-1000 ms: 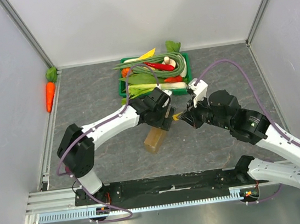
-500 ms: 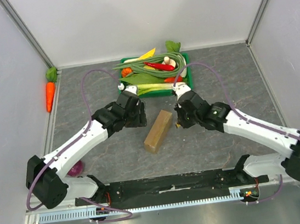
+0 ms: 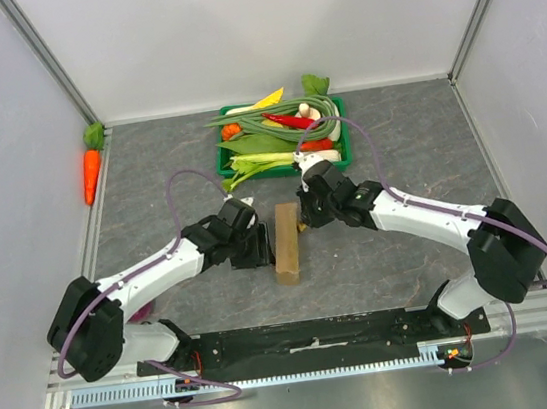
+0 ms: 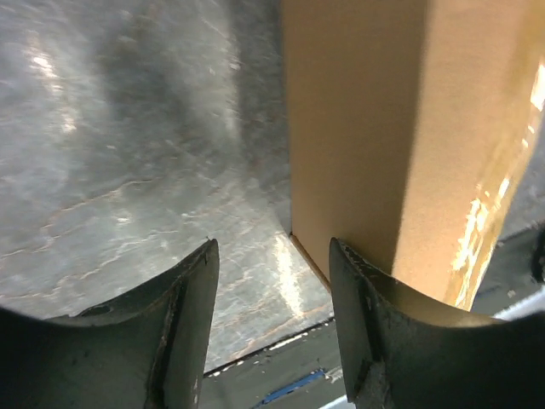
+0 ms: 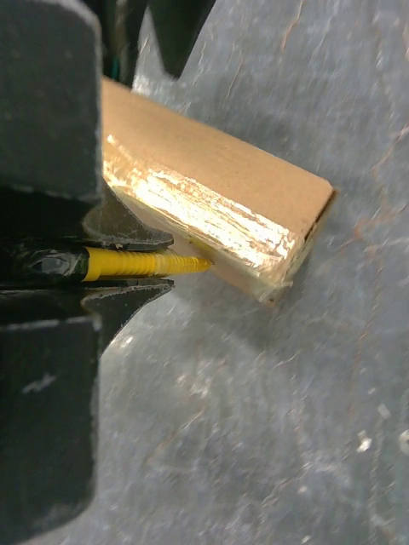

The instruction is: Unpack the express box

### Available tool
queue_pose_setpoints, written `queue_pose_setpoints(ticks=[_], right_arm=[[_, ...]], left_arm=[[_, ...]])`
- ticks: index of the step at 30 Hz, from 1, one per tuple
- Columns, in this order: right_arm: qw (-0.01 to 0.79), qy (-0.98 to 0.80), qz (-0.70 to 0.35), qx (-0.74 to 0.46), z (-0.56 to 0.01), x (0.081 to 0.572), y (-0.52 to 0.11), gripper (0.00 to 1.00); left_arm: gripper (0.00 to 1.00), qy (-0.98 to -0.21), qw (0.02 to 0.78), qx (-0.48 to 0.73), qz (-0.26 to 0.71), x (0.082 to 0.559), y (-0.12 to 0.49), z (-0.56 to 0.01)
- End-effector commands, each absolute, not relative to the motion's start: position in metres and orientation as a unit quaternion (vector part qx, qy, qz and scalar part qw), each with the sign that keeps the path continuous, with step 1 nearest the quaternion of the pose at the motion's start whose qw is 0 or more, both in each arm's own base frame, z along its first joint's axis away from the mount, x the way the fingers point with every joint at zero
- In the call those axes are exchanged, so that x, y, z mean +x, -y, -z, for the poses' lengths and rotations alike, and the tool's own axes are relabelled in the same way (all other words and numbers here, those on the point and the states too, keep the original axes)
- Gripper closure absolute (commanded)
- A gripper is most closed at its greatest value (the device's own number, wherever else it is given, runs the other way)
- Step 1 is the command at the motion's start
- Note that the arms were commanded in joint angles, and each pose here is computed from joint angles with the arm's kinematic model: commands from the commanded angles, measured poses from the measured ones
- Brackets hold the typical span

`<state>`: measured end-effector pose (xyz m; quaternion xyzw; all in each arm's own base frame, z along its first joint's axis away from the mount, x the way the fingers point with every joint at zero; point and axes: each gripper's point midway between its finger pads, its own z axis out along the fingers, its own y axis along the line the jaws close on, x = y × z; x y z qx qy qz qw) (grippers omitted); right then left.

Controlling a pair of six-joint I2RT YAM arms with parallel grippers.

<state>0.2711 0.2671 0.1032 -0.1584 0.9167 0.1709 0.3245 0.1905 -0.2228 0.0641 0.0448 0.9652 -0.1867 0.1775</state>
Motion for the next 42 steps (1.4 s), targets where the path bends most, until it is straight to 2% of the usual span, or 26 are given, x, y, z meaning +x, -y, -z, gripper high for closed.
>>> queue_pose_setpoints(ticks=[1,4,7,14,17,21,25,32,42], right_arm=[[0.374,-0.870,-0.265,-0.179,-0.148,0.294,-0.317,1.00],[0.363,-0.864,-0.287,-0.196,-0.146,0.294,-0.331,1.00],[0.367,-0.865,-0.280,-0.196,-0.146,0.298,-0.331,1.00],[0.434,-0.866,-0.186,-0.163,-0.185,0.312,-0.284,1.00],[0.453,-0.853,-0.189,-0.175,-0.211,0.303,-0.274,1.00],[0.449,-0.816,-0.268,-0.245,-0.240,0.266,-0.283,1.00],[0.432,-0.780,-0.322,-0.319,-0.255,0.220,-0.290,1.00],[0.364,-0.775,-0.334,-0.394,-0.215,0.160,-0.314,1.00],[0.349,-0.816,-0.258,-0.381,-0.161,0.167,-0.306,1.00]], left_arm=[[0.40,-0.928,0.188,0.063,0.315,0.186,0.263,-0.090],[0.39,-0.920,0.188,0.070,0.336,0.183,0.269,-0.092],[0.39,-0.929,0.208,0.054,0.302,0.189,0.255,-0.093],[0.37,-0.930,0.338,-0.030,0.144,0.224,0.181,-0.129],[0.30,-0.913,0.381,-0.026,0.143,0.234,0.174,-0.158],[0.20,-0.900,0.409,-0.009,0.151,0.249,0.178,-0.185],[0.16,-0.900,0.404,-0.005,0.164,0.268,0.183,-0.188],[0.14,-0.906,0.366,0.035,0.207,0.295,0.212,-0.169],[0.23,-0.924,0.293,0.078,0.235,0.290,0.237,-0.129]])
